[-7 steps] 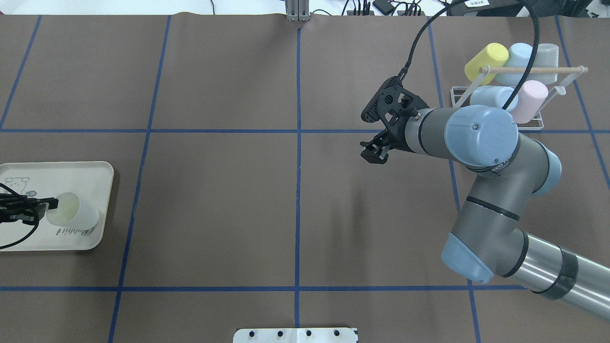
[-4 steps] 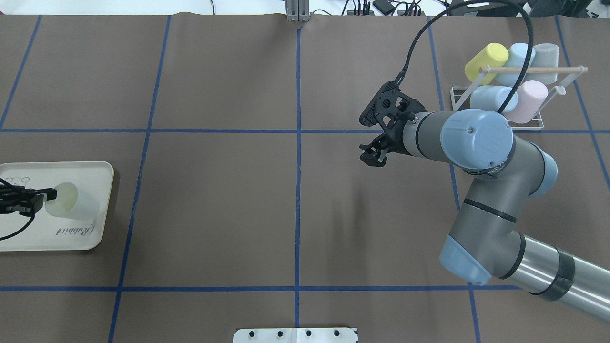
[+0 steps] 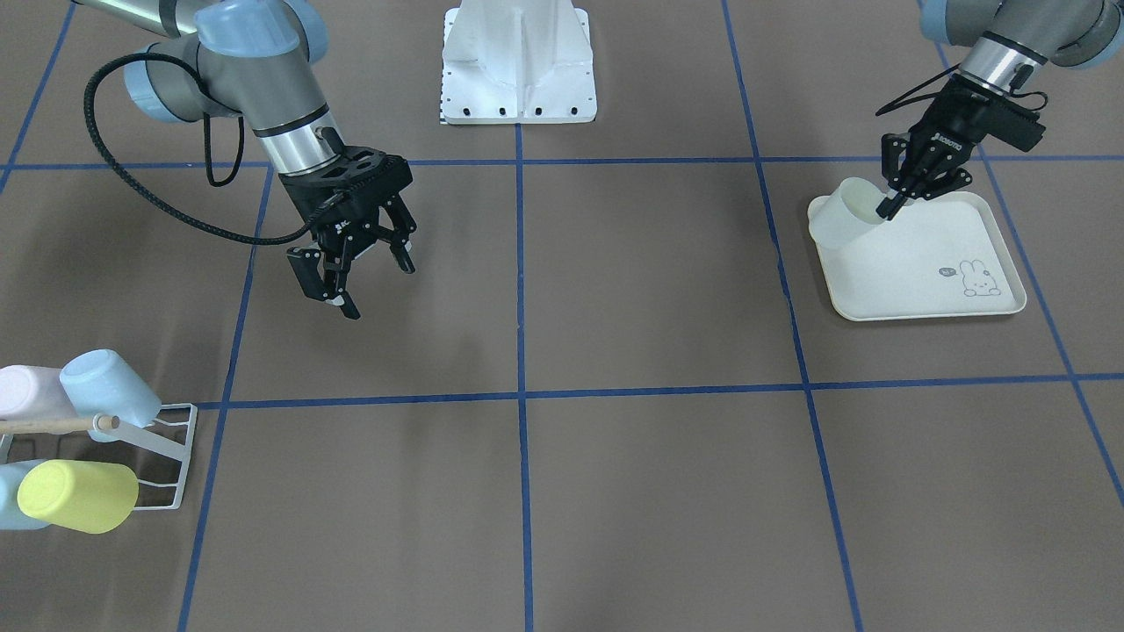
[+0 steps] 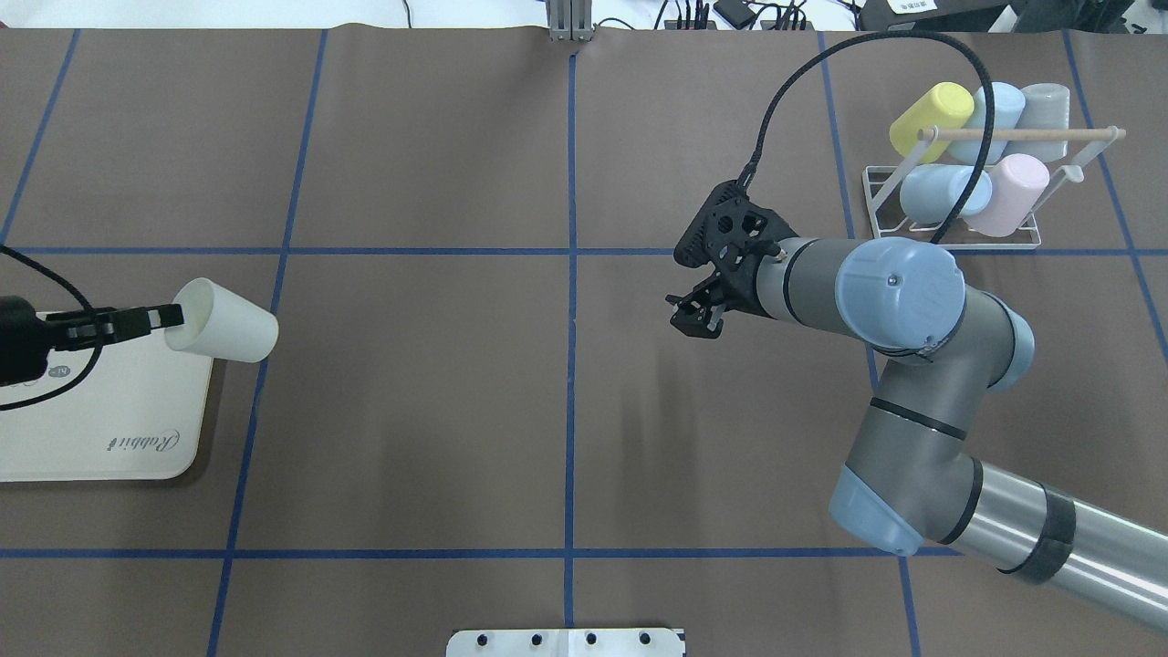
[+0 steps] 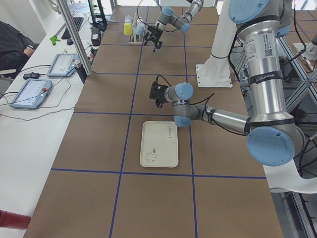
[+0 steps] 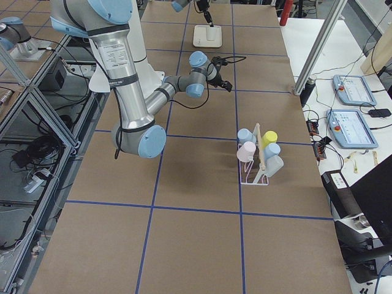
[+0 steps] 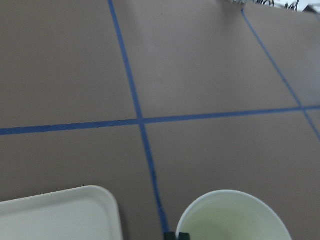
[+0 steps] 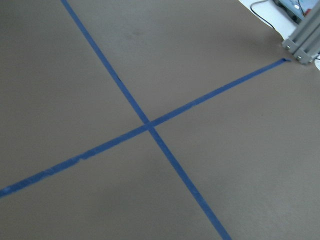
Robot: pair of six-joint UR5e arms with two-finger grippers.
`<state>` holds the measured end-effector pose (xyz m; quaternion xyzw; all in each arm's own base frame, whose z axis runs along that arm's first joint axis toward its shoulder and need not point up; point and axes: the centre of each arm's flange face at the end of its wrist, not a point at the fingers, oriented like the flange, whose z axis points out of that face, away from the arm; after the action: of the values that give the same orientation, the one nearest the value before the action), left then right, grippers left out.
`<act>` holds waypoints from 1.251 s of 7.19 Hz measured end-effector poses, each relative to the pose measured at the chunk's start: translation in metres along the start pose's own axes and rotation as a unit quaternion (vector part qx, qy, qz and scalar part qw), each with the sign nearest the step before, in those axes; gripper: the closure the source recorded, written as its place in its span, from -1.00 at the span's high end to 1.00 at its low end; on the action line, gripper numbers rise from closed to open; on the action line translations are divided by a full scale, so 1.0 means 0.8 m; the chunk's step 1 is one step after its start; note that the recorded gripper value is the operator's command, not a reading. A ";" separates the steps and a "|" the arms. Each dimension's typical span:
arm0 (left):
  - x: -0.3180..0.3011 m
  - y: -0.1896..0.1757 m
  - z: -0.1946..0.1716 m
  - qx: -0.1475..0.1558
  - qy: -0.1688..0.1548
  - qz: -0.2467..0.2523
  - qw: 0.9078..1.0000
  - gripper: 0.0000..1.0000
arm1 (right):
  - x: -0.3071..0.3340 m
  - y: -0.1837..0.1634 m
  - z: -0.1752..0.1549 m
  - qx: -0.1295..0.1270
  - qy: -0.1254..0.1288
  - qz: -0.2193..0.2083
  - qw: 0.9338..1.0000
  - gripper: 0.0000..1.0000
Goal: Transfer IKEA cup to right arm and place on rack
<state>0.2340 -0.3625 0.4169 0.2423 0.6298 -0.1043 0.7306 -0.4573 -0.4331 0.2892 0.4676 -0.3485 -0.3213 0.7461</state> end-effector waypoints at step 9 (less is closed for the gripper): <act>0.217 0.021 0.107 -0.046 0.168 -0.128 0.976 -1.00 | -0.106 0.003 0.000 0.162 -0.143 -0.017 0.976 0.97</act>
<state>0.3481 -0.3630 0.2601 0.1401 0.7732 -0.1260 0.6056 -0.5038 -0.3639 0.2730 0.5373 -0.4912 -0.3365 0.5973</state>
